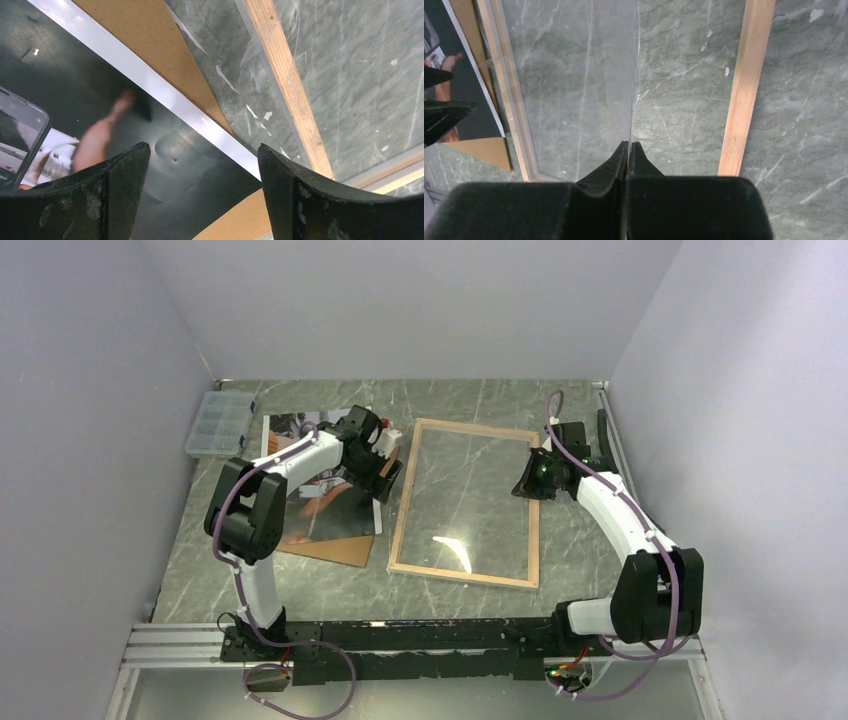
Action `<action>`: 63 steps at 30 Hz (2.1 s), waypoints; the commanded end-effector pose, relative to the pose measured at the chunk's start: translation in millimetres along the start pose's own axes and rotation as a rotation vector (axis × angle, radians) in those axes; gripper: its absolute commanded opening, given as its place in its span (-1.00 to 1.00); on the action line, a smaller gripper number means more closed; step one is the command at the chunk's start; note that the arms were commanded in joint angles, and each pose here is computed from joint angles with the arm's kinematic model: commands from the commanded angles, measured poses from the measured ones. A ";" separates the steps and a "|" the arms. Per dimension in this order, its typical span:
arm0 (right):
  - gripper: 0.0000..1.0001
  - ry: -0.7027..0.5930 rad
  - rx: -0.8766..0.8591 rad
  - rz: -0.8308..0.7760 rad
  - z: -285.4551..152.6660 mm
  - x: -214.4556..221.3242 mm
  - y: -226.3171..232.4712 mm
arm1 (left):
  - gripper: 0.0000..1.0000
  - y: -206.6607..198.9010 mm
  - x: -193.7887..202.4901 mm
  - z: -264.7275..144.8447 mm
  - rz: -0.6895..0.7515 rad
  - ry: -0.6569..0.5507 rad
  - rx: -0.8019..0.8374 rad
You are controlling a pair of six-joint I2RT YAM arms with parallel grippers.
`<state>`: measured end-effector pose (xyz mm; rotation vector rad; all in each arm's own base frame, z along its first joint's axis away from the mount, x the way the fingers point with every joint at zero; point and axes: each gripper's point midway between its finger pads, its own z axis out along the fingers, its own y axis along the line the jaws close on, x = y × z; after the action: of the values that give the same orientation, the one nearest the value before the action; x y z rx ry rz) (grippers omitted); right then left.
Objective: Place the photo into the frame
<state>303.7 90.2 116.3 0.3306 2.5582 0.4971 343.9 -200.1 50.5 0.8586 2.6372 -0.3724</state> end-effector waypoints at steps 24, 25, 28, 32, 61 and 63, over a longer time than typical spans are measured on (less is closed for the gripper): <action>-1.00 -0.077 -0.006 0.027 2.9 -12.8 -13.1 | 0.64 -0.9 -20.6 8.0 0.037 -0.050 -0.013; -1.00 -0.084 -0.013 0.020 2.7 -14.6 -11.7 | 0.64 -1.0 -20.0 8.6 0.040 -0.049 -0.014; -1.00 -0.104 -0.020 0.004 1.7 -20.2 -9.8 | 0.62 -2.9 -17.1 12.5 0.047 -0.039 -0.011; -1.00 -0.130 -0.037 -0.010 -1.2 -26.3 -5.7 | 0.61 -5.2 -14.7 16.3 0.063 -0.028 -0.012; -1.00 -0.065 -0.140 -0.065 -3.1 -34.5 18.2 | 0.57 -17.6 -13.3 26.6 0.125 0.007 -0.006; -1.00 -0.052 -0.151 -0.031 -1.2 -29.0 18.8 | 0.54 -16.8 -9.7 29.9 0.128 0.015 -0.008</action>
<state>326.8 93.6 134.9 0.2244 2.4833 0.6125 341.8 -223.4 31.2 0.9868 2.6098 -0.3358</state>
